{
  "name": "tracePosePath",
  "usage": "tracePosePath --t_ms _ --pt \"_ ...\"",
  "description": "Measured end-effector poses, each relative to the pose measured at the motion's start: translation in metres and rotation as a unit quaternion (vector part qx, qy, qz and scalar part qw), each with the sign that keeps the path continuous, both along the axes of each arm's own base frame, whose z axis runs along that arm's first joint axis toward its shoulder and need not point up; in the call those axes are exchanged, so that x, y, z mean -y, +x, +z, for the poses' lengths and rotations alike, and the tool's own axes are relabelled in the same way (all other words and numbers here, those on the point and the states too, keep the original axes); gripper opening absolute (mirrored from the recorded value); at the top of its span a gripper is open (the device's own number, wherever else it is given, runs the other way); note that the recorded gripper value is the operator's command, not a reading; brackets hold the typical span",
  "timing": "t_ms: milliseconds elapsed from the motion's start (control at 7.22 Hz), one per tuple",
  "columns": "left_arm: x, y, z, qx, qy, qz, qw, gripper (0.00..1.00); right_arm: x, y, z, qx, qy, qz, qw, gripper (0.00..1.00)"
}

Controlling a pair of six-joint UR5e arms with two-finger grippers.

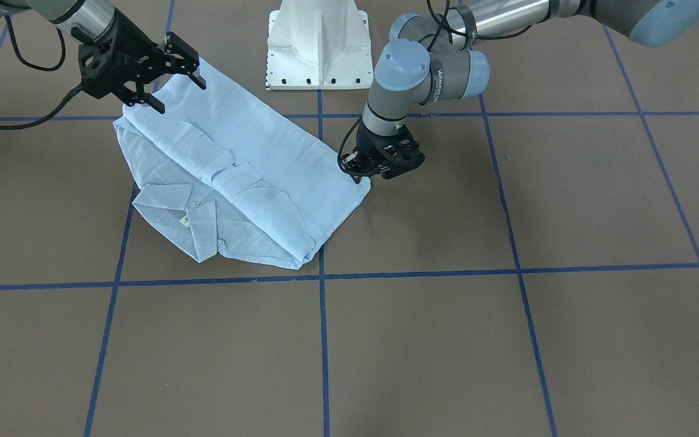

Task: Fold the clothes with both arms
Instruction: 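Lower the left gripper to the shirt corner nearest it while the right gripper holds, then pull the corner with the left gripper away from the robot to straighten the shirt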

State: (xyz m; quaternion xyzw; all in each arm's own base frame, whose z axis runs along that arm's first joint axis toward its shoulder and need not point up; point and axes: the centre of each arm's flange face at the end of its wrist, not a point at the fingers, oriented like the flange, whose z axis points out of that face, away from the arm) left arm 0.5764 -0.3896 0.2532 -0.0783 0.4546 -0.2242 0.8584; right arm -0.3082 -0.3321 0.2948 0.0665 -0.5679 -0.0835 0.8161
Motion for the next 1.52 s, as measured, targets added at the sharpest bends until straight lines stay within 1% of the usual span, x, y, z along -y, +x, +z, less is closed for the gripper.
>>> tracePosePath --t_ms 277,415,554,831,1108,1246,1385,1523 --pt "0.001 -0.001 -0.004 -0.003 0.001 0.0 1.0 0.0 0.002 0.001 0.001 -0.001 -0.001 0.002 1.0 1.0" --pt "0.009 -0.006 -0.008 -0.006 0.003 -0.006 1.0 0.0 0.003 0.002 0.001 -0.001 0.0 0.005 1.0 1.0" --pt "0.028 -0.019 -0.01 -0.008 0.007 -0.02 0.9997 0.0 0.005 0.003 0.001 -0.002 0.001 0.009 1.0 1.0" --pt "0.081 -0.04 -0.013 -0.001 0.014 -0.054 0.9985 0.0 0.008 0.004 0.0 -0.001 0.003 0.014 0.9999 1.0" --pt "0.149 -0.049 -0.021 0.019 0.023 -0.088 0.9956 0.0 0.012 0.007 0.0 -0.002 0.003 0.021 0.9998 1.0" --pt "0.187 -0.051 -0.022 0.031 0.032 -0.111 0.9928 0.0 0.015 0.009 0.0 -0.002 0.005 0.027 0.9996 1.0" --pt "0.222 -0.05 -0.018 0.035 0.045 -0.131 0.9898 0.0 0.017 0.01 0.001 -0.004 0.006 0.033 0.9994 1.0" --pt "0.25 -0.048 -0.015 0.035 0.059 -0.151 0.9862 0.0 0.018 0.01 0.001 -0.005 0.007 0.037 0.9993 1.0"
